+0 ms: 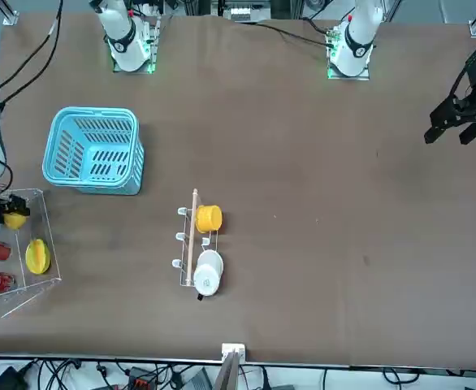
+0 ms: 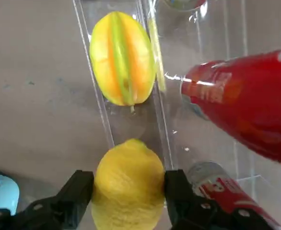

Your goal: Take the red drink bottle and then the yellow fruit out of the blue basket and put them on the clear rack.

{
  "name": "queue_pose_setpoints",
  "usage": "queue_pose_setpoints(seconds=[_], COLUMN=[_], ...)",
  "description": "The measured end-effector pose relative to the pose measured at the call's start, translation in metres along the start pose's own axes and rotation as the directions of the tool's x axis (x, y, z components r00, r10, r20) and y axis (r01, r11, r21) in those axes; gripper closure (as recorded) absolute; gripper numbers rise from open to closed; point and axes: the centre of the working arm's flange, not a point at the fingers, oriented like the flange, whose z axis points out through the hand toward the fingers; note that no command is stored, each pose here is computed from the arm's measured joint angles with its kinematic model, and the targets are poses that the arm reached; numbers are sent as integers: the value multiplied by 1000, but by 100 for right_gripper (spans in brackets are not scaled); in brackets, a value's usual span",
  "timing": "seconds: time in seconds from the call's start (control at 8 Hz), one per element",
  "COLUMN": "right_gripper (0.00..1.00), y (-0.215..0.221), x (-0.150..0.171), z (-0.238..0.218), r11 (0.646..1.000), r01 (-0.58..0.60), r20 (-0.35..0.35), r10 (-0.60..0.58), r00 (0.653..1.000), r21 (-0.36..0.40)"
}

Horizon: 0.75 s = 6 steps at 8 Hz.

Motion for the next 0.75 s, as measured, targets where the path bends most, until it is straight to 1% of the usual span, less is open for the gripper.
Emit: queue_pose_setpoints(seconds=[0.25,0.75], right_gripper=[15,15], y=[-5,-26], x=[4,12], z=[-1,9], r11=[999,981], r01=[41,164], r20=[25,116], r10=[-40,-152], r00=[999,981], r21=[-32,-103])
